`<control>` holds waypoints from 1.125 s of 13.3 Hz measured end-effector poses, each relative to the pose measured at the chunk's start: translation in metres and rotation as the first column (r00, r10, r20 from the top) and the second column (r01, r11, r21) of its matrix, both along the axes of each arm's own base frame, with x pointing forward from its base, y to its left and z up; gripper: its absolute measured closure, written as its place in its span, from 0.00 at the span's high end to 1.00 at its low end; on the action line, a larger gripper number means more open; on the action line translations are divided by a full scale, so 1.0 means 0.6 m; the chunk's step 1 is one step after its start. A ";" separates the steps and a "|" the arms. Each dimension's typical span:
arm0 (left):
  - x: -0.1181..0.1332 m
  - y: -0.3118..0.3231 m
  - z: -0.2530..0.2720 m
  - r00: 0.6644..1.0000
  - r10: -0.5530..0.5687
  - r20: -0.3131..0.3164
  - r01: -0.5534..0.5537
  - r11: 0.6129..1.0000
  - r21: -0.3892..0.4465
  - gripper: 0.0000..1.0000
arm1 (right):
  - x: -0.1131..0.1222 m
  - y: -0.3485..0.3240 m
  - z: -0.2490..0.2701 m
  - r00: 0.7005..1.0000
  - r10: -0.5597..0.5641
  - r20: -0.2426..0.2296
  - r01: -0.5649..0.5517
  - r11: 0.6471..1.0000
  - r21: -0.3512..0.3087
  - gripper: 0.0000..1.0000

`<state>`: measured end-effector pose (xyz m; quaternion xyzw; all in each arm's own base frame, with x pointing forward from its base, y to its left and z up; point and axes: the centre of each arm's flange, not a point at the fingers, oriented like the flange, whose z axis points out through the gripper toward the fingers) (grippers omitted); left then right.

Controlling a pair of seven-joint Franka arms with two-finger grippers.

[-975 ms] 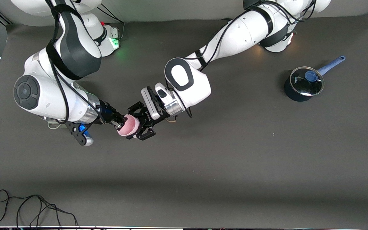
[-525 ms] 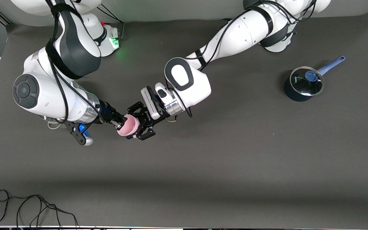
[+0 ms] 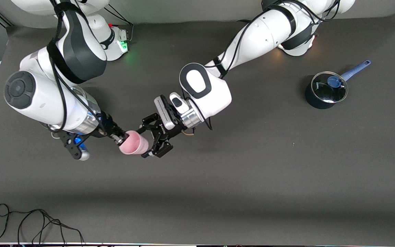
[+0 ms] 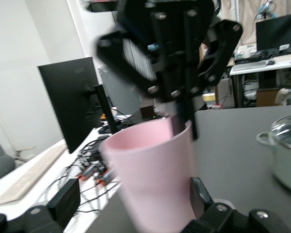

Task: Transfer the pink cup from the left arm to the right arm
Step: 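Open the left gripper and withdraw it while the right gripper pulls away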

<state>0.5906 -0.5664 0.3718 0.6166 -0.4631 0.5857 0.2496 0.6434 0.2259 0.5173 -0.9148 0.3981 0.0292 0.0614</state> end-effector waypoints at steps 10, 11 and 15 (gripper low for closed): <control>0.114 0.174 -0.035 0.971 -0.226 0.074 0.208 0.959 0.191 1.00 | 0.067 -0.339 0.015 0.958 0.274 0.079 -0.256 0.948 -0.189 0.04; 0.129 0.201 -0.035 0.958 -0.279 0.069 0.260 0.944 0.204 1.00 | 0.068 -0.381 0.016 0.935 0.346 0.073 -0.327 0.924 -0.197 0.04; 0.171 0.315 0.011 0.876 -0.472 -0.104 0.479 0.823 0.304 1.00 | 0.046 -0.576 0.027 0.793 0.607 0.054 -0.586 0.783 -0.210 0.04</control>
